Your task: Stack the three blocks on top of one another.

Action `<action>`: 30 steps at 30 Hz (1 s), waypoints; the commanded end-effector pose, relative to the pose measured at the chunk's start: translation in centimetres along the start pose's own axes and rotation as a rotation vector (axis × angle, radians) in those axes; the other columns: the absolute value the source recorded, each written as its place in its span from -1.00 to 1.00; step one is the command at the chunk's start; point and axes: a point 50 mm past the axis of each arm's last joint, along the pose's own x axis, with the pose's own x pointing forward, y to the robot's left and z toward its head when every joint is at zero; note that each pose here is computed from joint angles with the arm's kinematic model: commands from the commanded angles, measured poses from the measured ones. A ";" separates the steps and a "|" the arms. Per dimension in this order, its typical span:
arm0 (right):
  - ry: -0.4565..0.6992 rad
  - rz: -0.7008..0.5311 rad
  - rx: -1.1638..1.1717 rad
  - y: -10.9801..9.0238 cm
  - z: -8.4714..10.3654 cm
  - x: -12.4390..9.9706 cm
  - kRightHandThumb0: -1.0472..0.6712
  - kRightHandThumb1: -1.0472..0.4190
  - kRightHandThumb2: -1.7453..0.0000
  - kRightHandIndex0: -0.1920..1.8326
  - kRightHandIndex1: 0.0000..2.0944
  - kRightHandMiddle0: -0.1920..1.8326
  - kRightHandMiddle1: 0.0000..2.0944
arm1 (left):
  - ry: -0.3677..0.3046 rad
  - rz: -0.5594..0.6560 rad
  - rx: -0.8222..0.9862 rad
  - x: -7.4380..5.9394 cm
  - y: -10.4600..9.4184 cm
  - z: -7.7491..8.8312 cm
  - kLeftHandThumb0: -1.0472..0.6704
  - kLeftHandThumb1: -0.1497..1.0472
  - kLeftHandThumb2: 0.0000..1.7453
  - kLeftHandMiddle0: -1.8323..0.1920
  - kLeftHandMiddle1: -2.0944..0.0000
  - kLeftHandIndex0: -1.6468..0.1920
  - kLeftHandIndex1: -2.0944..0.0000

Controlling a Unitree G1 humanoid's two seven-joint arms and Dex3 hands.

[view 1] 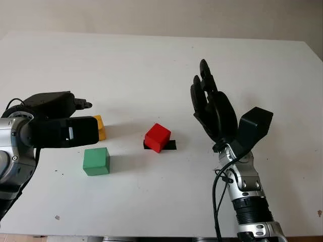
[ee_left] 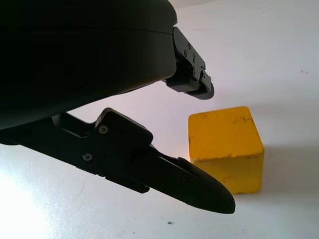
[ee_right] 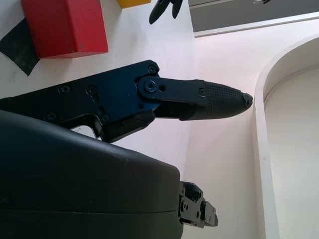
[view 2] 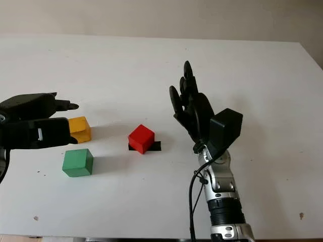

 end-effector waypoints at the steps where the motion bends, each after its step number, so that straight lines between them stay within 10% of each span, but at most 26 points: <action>1: -0.001 -0.004 -0.003 -0.3 0.1 -0.2 -0.62 -1.00 0.44 -1.00 -1.00 -1.00 -1.00 | -0.003 -0.008 0.015 0.1 -0.7 0.3 -0.67 0.82 -0.93 0.80 0.94 0.36 0.89; 14: -0.001 -0.003 0.000 -0.3 0.1 -0.2 -0.61 -1.00 0.45 -1.00 -1.00 -1.00 -1.00 | -0.030 -0.018 -0.034 0.6 -1.8 0.2 -0.60 0.84 -0.94 0.67 0.92 0.16 0.79; 22: 0.000 -0.004 -0.011 -0.4 0.1 -0.3 -0.62 -1.00 0.44 -1.00 -1.00 -1.00 -1.00 | -0.041 -0.018 -0.048 0.6 -2.2 0.0 -0.31 0.93 -0.93 0.56 0.94 0.39 0.00; 30: 0.001 -0.004 -0.011 -0.3 0.1 -0.2 -0.62 -1.00 0.45 -1.00 -1.00 -1.00 -1.00 | -0.060 0.055 0.008 0.4 -2.1 0.0 -0.08 0.97 -0.94 0.46 0.93 0.40 -0.04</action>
